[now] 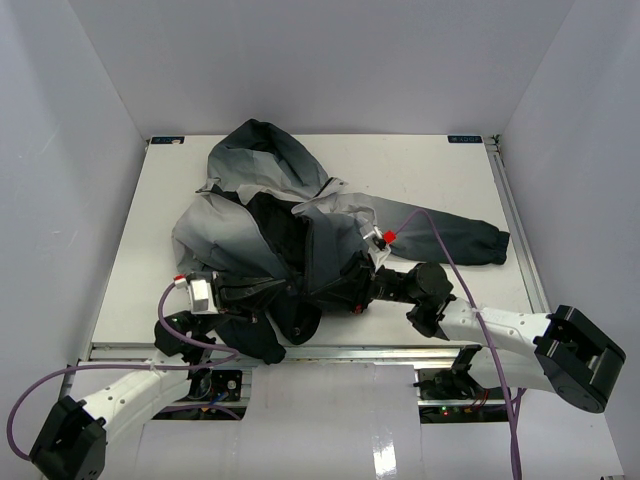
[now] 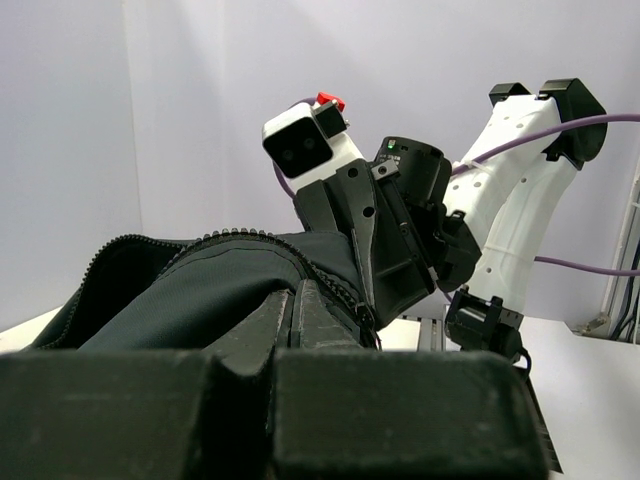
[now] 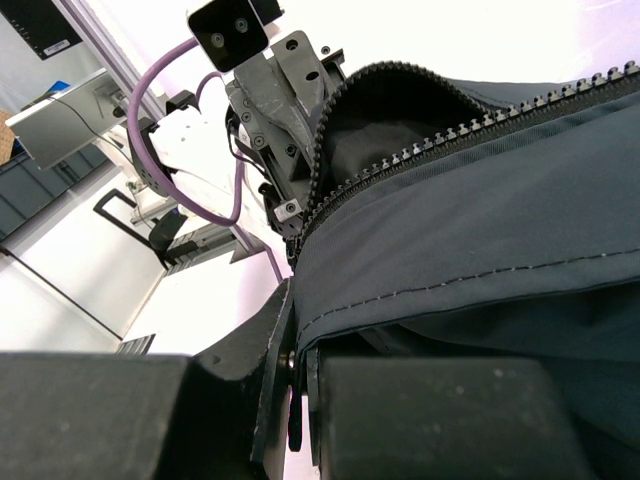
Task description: Zip up the jacket
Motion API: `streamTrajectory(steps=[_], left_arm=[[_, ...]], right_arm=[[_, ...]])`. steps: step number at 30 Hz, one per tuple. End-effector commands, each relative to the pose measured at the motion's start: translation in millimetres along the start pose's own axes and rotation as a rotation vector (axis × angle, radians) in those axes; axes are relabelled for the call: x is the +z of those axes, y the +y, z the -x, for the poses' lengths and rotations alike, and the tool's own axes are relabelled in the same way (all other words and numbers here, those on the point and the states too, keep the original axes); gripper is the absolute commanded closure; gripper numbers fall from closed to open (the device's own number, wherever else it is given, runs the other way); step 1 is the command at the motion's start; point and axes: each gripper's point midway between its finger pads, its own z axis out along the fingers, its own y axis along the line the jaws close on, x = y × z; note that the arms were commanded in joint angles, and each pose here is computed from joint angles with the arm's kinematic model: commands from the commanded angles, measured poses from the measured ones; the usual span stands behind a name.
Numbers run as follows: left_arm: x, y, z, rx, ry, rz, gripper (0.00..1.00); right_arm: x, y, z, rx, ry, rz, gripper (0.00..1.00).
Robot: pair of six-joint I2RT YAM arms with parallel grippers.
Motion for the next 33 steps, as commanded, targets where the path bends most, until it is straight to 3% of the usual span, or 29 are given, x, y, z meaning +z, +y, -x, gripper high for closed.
streamTrajectory(steps=[1, 33], left_arm=[[-43.2, -8.3, -57.2, -0.074, 0.130, 0.019, 1.00], [-45.3, -15.1, -71.3, -0.070, 0.201, -0.037, 1.00]], right_arm=[[6.5, 12.3, 19.9, -0.064, -0.057, 0.039, 0.92], [7.2, 4.1, 35.8, -0.099, -0.081, -0.054, 0.92]])
